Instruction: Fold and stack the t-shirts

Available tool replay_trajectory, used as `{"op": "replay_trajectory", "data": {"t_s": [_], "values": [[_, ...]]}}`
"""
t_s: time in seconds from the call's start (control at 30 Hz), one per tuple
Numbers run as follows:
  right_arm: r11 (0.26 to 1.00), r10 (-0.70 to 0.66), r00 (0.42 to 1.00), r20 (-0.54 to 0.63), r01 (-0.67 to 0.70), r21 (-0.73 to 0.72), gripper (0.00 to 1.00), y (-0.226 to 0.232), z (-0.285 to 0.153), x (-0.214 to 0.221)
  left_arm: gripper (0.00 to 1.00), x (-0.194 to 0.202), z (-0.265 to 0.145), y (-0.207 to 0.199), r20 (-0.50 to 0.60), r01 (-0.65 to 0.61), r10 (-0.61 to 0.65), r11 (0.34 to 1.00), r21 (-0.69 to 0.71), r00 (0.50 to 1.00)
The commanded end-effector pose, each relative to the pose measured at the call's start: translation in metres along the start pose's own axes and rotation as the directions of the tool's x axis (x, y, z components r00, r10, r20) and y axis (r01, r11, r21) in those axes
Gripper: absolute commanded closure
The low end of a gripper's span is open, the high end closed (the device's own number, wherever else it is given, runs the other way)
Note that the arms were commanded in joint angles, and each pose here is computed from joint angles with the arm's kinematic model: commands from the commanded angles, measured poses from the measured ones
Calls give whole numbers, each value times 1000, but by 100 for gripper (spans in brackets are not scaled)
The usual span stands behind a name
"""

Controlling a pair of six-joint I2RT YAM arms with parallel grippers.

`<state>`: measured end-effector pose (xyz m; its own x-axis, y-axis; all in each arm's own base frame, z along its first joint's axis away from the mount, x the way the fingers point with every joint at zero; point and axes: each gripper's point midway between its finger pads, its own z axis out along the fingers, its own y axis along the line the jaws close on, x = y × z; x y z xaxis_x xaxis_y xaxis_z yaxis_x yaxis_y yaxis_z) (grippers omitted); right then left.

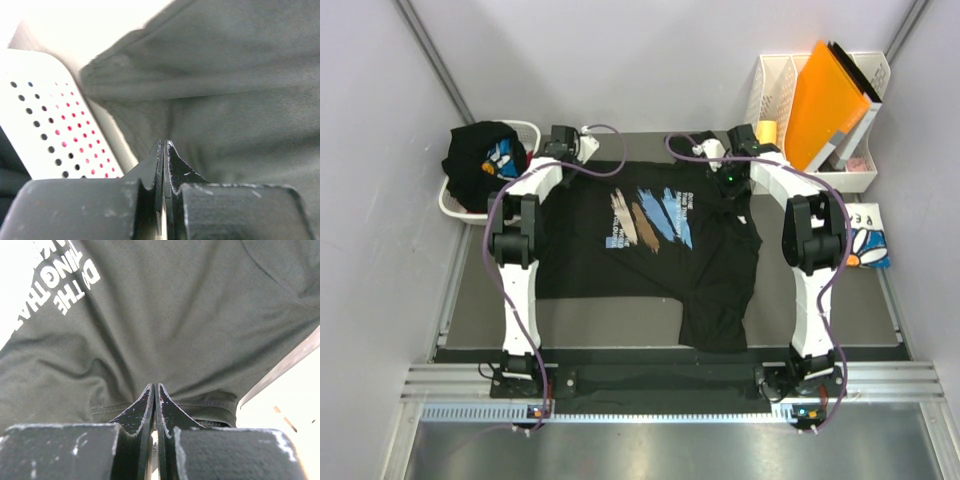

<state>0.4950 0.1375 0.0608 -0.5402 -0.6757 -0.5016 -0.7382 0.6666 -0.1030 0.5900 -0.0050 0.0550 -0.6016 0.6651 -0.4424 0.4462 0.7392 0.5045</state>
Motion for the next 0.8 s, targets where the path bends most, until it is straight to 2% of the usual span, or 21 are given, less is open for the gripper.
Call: {"op": "replay_trajectory", "data": {"t_s": [0.0, 0.43, 0.77], "values": [[1000, -26, 999, 33, 25, 12, 100, -2, -6, -17, 100, -44, -42, 48, 134, 70, -54, 991, -116, 989], [999, -29, 999, 25, 29, 20, 100, -4, -11, -18, 100, 3, -5, 38, 14, 37, -35, 995, -97, 999], [999, -36, 999, 20, 36, 35, 100, -8, -12, -20, 100, 15, 5, 8, -15, 63, -62, 998, 27, 998]]}}
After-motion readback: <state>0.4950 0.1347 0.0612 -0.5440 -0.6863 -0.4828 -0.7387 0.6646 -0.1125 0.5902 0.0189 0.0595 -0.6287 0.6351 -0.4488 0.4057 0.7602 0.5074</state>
